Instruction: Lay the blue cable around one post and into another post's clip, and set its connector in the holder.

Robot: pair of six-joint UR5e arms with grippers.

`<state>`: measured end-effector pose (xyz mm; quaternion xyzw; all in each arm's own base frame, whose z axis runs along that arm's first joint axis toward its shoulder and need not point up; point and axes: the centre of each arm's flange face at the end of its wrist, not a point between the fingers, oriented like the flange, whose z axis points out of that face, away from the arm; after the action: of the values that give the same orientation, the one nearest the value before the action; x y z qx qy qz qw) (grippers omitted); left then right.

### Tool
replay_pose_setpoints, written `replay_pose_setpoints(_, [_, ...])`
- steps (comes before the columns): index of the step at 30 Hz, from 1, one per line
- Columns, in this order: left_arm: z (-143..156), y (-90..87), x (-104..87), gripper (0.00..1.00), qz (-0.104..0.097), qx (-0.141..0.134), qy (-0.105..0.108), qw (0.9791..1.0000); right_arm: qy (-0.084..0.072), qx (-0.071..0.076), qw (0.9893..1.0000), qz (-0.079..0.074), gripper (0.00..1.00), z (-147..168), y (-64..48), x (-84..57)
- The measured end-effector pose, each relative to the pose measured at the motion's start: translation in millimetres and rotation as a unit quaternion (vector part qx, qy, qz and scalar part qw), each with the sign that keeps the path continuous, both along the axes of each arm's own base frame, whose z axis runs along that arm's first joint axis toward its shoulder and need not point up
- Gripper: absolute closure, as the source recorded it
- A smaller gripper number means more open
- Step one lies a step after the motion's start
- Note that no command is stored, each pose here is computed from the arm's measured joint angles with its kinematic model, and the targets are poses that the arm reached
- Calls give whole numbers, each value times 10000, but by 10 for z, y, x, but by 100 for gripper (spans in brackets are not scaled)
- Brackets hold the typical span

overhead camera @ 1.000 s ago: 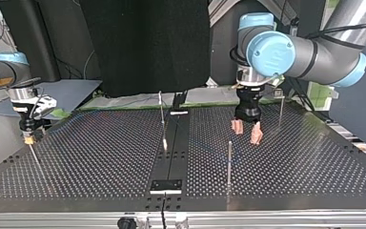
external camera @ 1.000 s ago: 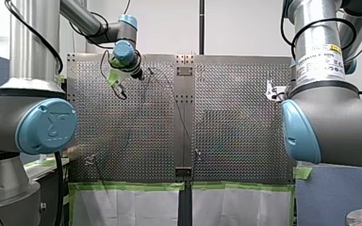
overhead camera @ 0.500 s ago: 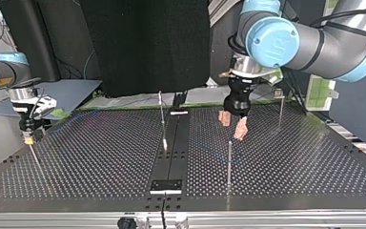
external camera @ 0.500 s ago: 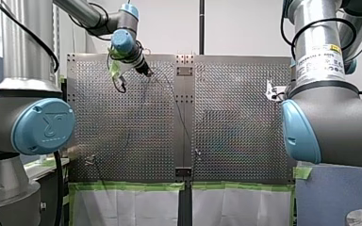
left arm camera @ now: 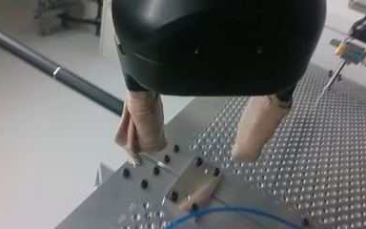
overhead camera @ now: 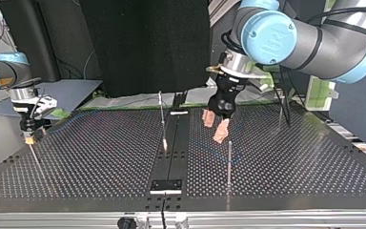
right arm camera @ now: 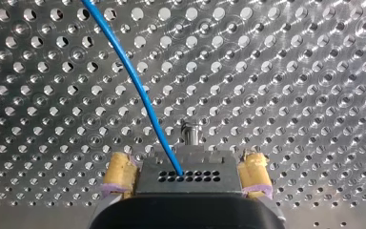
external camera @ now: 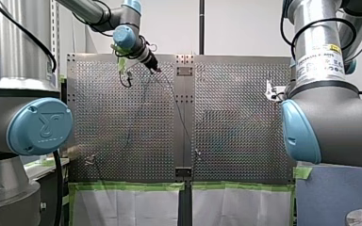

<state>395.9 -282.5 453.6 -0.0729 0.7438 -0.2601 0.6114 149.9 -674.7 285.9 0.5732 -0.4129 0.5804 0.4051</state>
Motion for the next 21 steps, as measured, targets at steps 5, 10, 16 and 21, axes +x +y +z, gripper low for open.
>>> replay_pose_setpoints(5, [18,-47,-5,0,-238,163,-95,9995,0,0,10000,8,2,-1,1,8])
replay_pose_setpoints(10, [28,-84,-11,0,-457,344,-197,9982,0,-10,10000,7,2,2,0,9])
replay_pose_setpoints(16, [39,-69,11,0,-487,605,-315,9965,0,-13,10000,13,2,3,1,17])
replay_pose_setpoints(21, [41,-45,27,0,-437,818,-388,9949,0,-12,10000,13,2,2,1,17])
